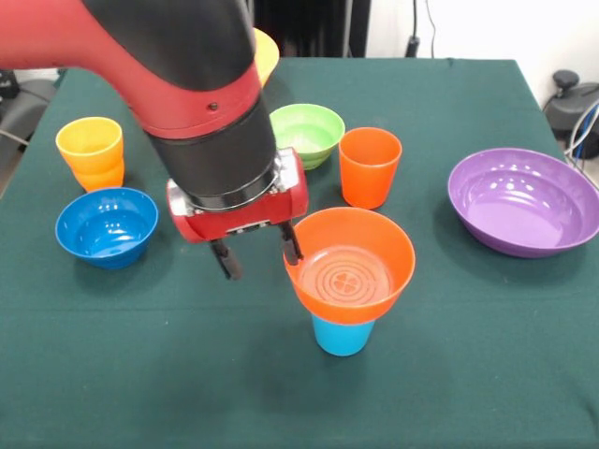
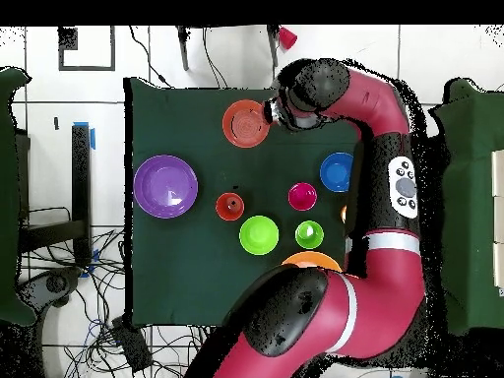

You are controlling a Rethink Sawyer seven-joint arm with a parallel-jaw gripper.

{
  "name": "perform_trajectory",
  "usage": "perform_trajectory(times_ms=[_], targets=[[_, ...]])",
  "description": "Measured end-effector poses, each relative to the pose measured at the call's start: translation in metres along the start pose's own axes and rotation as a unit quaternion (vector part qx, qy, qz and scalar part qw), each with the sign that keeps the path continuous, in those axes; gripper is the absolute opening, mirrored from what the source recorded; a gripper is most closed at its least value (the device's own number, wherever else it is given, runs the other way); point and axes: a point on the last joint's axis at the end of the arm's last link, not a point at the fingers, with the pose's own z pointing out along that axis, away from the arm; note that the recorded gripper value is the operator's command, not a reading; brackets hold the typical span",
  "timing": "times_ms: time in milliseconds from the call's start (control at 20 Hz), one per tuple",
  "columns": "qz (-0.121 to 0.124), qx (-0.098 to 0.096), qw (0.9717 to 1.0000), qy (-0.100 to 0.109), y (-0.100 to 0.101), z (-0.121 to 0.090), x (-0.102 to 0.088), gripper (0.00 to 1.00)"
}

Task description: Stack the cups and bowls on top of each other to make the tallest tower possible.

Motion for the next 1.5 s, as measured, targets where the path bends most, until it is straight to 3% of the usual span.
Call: perform_trajectory(times_ms=[350, 800, 1100, 1500], targets=[[0.010, 0.006, 0.9999, -0.009, -0.016, -0.024, -0.014, 1.00], [0.015, 0.011, 0.9996, -0.019, -0.024, -0.038, -0.021, 1.00], [0.021, 0.011, 0.9995, -0.022, -0.032, -0.036, -0.023, 1.00], [0.045, -0.001, 0.9989, -0.008, -0.063, -0.013, -0.013, 1.00]])
